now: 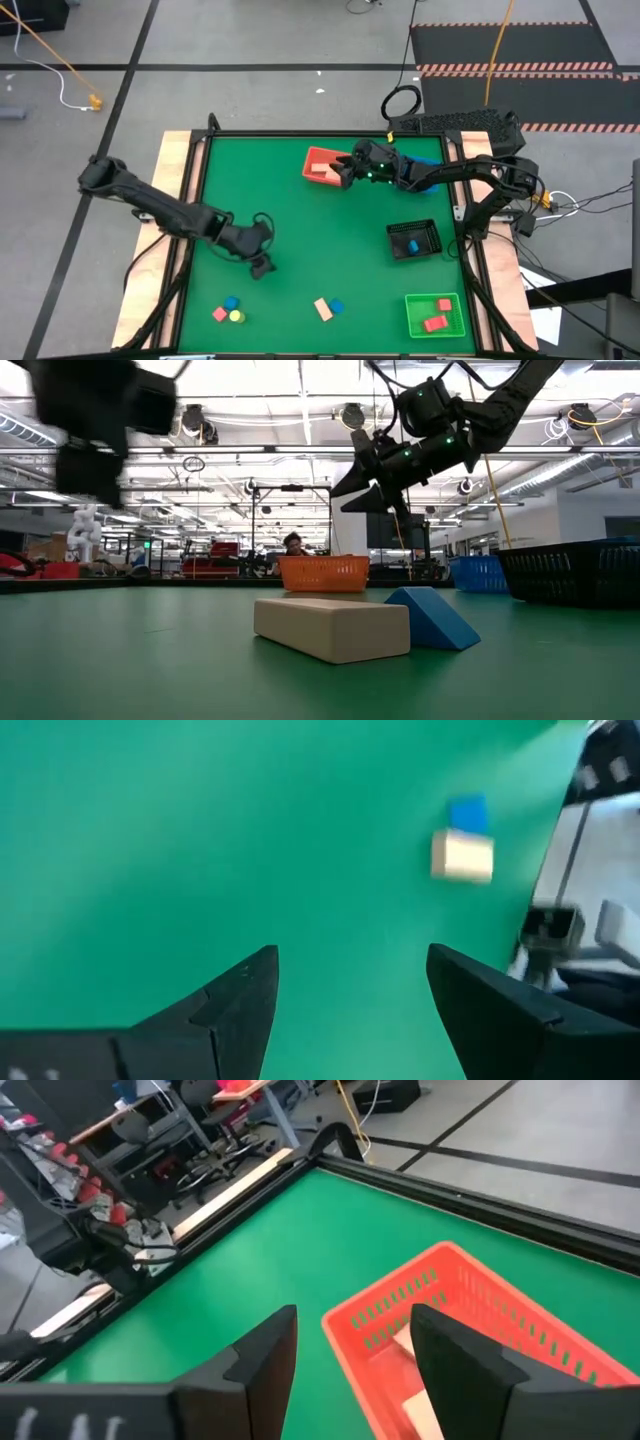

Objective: Sort & place blocks by color
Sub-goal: Put the green block into the blue bin

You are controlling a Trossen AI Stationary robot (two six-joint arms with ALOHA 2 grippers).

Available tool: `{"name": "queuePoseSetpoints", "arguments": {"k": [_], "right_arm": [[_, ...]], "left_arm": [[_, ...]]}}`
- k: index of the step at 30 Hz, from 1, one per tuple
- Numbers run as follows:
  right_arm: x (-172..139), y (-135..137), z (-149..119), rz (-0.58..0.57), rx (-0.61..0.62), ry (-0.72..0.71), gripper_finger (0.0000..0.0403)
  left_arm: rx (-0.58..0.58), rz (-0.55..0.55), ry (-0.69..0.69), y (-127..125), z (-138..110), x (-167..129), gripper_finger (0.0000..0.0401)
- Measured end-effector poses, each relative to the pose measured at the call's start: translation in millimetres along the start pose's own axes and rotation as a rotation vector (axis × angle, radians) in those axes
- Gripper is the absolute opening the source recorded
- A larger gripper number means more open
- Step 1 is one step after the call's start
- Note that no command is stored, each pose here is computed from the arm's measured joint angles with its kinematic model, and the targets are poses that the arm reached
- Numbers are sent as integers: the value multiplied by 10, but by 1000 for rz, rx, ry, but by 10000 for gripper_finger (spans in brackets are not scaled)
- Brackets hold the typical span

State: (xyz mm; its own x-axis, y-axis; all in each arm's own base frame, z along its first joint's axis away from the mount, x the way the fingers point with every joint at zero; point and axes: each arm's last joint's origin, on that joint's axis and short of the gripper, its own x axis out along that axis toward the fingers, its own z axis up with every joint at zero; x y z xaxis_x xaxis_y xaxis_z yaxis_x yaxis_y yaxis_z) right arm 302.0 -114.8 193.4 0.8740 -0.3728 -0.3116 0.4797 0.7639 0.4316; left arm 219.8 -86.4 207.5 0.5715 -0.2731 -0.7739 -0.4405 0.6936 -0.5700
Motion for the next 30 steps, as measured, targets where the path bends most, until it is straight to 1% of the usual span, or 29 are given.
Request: {"name": "queuePoseSetpoints", "arguments": {"k": [2, 4, 7, 9, 12, 18, 23, 26, 30], "right_arm": [[0, 6, -13, 2, -1, 11, 186], [-1, 18, -24, 15, -3, 21, 186], [-3, 39, -40, 21, -5, 30, 186], [-3, 40, -40, 22, -7, 30, 186], [-3, 37, -41, 20, -6, 31, 185], [-5, 25, -79, 2, -6, 68, 185], [-7, 11, -107, -13, 16, 97, 185], [-8, 7, -115, -18, 16, 105, 185], [-9, 1, -126, -24, 16, 117, 185]], "left_arm": [[-55, 13, 43, -23, -132, -68, 253], [-109, 53, 91, -29, -286, -118, 253], [-177, 86, 151, -65, -490, -133, 253], [-203, 96, 186, -88, -603, -142, 253], [-223, 98, 232, -109, -696, -159, 253], [-182, 84, 244, -141, -783, -176, 253], [-68, 77, 177, -161, -848, -188, 253], [-14, 41, 151, -208, -923, -203, 253], [58, -10, 79, -281, -1083, -231, 253]]}}
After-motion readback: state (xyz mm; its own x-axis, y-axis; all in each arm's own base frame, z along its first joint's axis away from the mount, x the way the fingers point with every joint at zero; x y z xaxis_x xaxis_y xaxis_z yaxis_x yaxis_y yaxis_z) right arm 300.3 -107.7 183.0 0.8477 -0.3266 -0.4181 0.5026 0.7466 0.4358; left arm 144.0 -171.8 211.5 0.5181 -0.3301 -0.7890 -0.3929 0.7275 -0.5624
